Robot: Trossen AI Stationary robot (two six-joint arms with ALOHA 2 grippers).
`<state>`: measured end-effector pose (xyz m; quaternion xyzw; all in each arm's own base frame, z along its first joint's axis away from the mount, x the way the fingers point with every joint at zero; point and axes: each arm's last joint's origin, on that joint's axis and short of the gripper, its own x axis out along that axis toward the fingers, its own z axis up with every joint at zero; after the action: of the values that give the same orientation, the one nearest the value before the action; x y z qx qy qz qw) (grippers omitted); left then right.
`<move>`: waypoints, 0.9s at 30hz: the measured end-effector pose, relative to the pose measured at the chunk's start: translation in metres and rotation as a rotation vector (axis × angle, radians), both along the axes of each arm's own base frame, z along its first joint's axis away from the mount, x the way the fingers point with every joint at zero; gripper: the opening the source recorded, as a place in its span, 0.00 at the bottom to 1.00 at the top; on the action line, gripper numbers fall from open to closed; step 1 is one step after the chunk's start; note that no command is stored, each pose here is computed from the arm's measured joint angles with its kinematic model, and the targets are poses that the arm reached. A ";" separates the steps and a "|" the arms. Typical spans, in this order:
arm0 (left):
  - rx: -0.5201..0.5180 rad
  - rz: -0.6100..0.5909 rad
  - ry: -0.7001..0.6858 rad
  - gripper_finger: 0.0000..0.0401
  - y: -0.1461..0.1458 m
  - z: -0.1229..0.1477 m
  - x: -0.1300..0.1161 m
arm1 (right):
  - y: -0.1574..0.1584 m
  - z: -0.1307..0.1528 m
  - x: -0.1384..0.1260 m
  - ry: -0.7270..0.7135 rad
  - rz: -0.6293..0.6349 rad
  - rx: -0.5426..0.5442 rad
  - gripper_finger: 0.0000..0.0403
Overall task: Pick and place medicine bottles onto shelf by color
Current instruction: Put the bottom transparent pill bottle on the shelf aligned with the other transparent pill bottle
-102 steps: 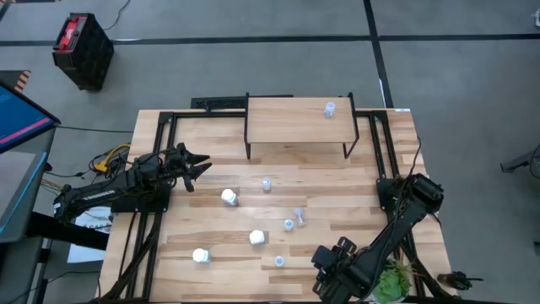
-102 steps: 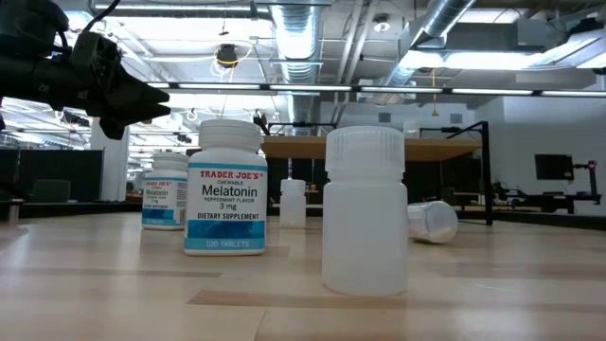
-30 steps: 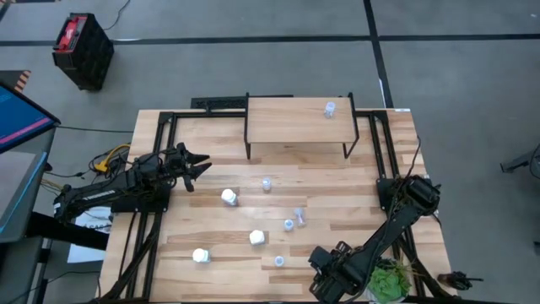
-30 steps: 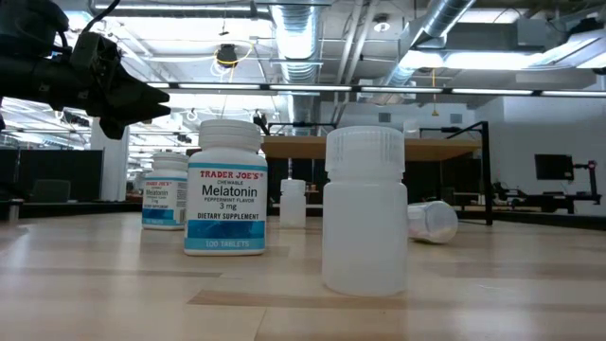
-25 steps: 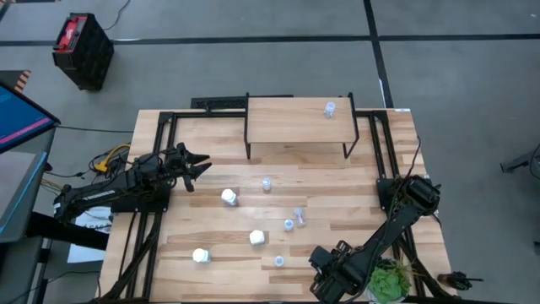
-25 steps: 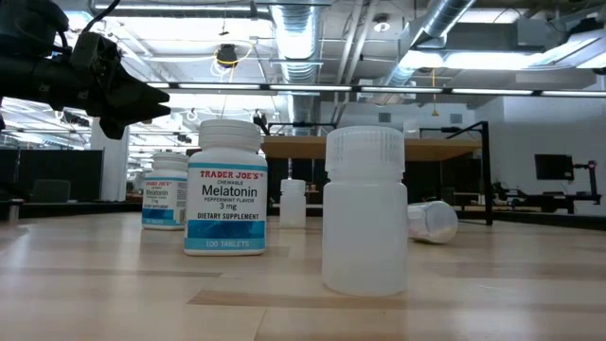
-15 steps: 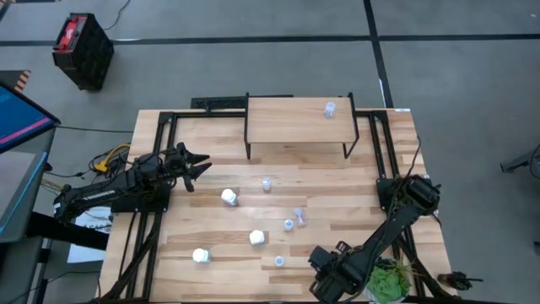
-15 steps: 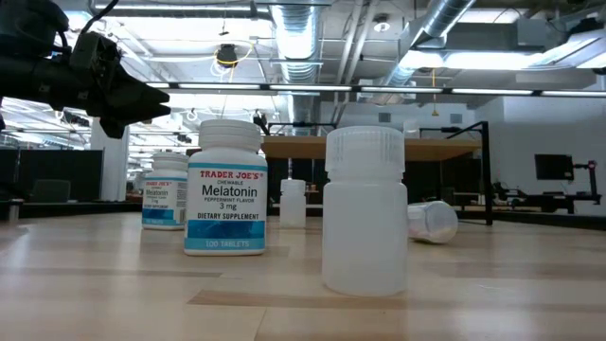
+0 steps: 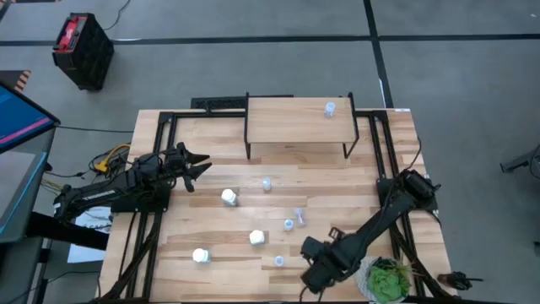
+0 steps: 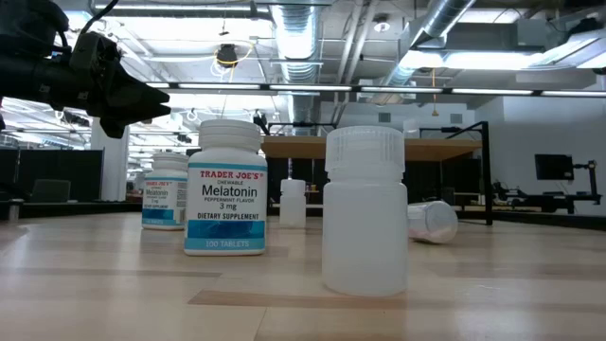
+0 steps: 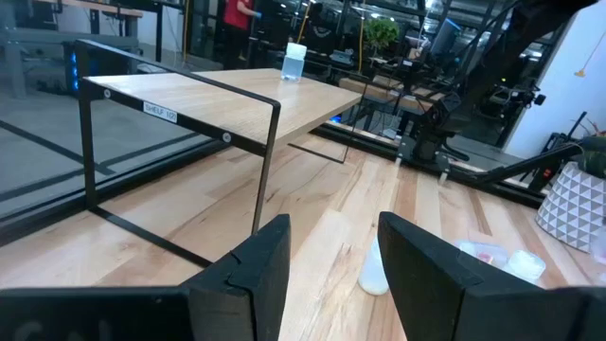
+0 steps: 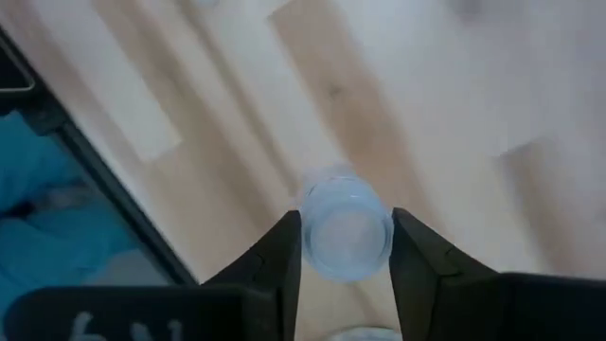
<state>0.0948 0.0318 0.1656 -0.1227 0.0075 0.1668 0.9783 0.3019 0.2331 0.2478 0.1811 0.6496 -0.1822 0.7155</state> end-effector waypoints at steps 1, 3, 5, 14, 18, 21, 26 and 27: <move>0.000 0.000 0.000 0.37 0.000 0.000 0.000 | -0.007 0.007 0.002 0.013 0.014 -0.020 0.31; 0.000 0.000 0.000 0.37 0.000 0.000 0.000 | -0.022 0.023 0.006 0.039 0.036 -0.085 0.31; 0.000 0.000 -0.001 0.37 0.000 0.000 0.000 | -0.039 0.038 0.009 0.065 0.052 -0.155 0.31; -0.015 -0.002 -0.007 0.37 0.000 0.000 0.000 | -0.133 0.083 0.037 -0.044 0.086 -0.271 0.30; -0.016 -0.003 -0.008 0.37 0.000 0.000 0.000 | -0.181 0.102 0.034 -0.069 0.053 -0.275 0.31; -0.016 -0.002 -0.007 0.37 0.000 0.000 0.000 | -0.217 0.114 0.028 -0.074 0.007 -0.284 0.30; -0.016 -0.001 -0.007 0.37 0.000 0.000 0.000 | -0.276 0.133 0.008 -0.092 -0.078 -0.307 0.31; -0.016 -0.001 -0.007 0.37 0.000 0.000 0.000 | -0.288 0.136 0.004 -0.096 -0.099 -0.312 0.31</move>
<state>0.0948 0.0317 0.1658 -0.1311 0.0055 0.1659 0.9774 0.3063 -0.0550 0.3834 0.1079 0.5689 -0.3069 0.7553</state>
